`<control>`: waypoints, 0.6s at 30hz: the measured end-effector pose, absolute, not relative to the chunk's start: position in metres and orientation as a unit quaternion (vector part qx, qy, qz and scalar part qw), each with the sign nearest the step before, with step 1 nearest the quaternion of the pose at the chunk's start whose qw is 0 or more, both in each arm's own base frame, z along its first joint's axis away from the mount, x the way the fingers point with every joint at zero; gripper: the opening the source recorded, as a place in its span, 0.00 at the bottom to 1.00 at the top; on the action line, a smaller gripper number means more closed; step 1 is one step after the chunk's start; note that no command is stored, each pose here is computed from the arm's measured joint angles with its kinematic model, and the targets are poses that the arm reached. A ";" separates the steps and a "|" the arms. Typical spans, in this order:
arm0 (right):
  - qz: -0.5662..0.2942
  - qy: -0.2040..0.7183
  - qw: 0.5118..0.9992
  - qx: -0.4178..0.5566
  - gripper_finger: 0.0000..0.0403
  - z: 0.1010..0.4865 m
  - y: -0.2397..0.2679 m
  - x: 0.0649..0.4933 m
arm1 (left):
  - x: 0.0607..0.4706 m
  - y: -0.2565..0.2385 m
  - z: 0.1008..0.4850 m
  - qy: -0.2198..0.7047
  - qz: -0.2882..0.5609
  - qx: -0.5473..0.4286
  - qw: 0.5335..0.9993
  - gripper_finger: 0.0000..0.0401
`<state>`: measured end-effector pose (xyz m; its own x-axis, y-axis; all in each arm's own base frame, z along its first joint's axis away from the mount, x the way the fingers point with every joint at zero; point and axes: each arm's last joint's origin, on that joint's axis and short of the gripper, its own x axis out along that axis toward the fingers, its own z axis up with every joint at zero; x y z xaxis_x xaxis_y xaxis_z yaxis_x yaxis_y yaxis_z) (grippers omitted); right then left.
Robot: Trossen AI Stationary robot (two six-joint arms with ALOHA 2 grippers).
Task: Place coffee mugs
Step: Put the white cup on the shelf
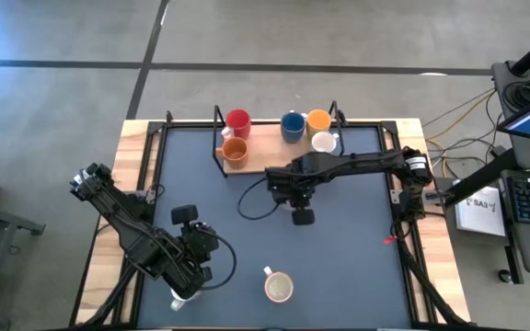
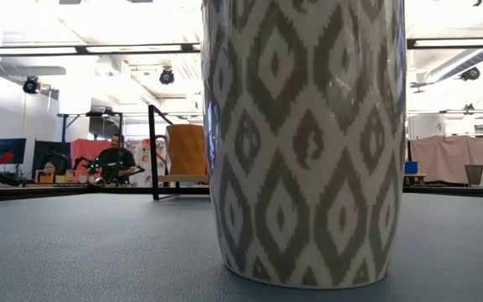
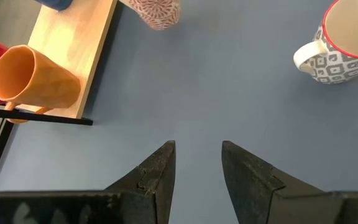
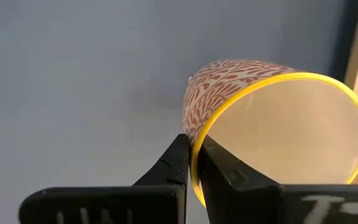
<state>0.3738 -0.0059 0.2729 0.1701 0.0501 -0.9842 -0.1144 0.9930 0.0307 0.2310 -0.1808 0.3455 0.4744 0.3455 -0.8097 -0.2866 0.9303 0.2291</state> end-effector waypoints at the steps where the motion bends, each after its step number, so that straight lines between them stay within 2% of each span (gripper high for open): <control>1: 0.036 0.640 0.768 -0.003 0.03 0.275 -0.006 0.374 | 0.231 -0.181 0.345 0.479 0.184 0.031 0.858 0.28; 7: -0.094 0.631 0.754 0.156 0.03 0.278 -0.010 0.375 | 0.231 -0.181 0.345 0.479 0.185 0.032 0.858 0.28; 18: -0.214 0.613 0.705 0.284 0.03 0.267 -0.030 0.371 | 0.231 -0.180 0.346 0.480 0.182 0.045 0.857 0.28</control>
<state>0.3708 -0.0304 0.2668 0.1565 0.0467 -0.9866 0.6499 0.7473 0.1385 0.2306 -0.1800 0.3455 0.4721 0.3557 -0.8066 -0.2684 0.9295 0.2529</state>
